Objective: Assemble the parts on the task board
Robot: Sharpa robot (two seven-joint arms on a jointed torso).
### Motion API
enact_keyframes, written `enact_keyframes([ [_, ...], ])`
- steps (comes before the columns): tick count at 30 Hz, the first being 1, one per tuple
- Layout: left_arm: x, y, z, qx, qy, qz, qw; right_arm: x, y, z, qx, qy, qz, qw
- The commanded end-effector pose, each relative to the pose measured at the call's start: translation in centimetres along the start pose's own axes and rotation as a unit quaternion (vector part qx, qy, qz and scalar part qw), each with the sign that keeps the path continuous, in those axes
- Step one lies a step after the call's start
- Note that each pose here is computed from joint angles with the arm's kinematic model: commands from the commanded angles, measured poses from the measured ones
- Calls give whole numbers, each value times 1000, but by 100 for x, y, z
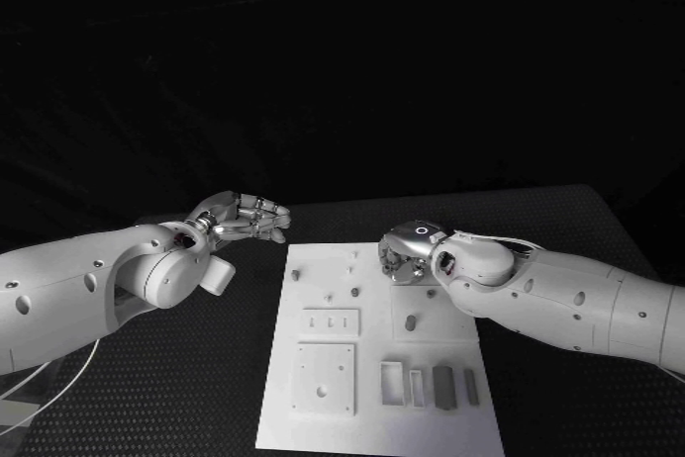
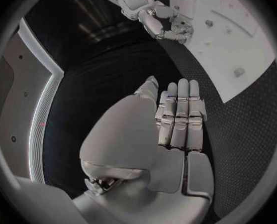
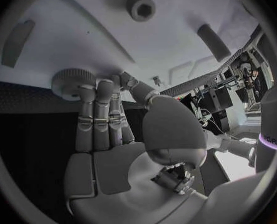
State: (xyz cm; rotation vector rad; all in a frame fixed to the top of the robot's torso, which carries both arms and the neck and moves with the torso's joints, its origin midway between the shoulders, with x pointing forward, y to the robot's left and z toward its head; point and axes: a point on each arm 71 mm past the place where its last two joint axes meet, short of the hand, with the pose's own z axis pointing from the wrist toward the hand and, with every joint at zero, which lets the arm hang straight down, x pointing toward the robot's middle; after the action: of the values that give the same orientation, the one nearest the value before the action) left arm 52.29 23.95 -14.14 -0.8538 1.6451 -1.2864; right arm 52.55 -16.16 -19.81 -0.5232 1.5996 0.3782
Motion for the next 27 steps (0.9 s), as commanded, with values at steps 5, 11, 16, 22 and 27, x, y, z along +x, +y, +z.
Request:
enact_keyframes([
  [5, 28, -16, 14, 5, 9, -2, 1000, -130, 117, 84, 17, -43, -22, 999],
  [11, 32, -17, 20, 5, 10, -2, 1000, -192, 205, 148, 16, -59, -31, 998],
  [16, 39, -19, 23, 5, 11, -2, 1000, -207, 296, 215, 7, -61, -31, 998],
  [22, 53, -22, 34, 5, 12, -2, 1000, -240, 380, 275, 7, -72, -35, 997],
  [27, 57, -24, 39, 6, 12, -1, 1000, -260, 410, 332, 4, -74, -38, 997],
])
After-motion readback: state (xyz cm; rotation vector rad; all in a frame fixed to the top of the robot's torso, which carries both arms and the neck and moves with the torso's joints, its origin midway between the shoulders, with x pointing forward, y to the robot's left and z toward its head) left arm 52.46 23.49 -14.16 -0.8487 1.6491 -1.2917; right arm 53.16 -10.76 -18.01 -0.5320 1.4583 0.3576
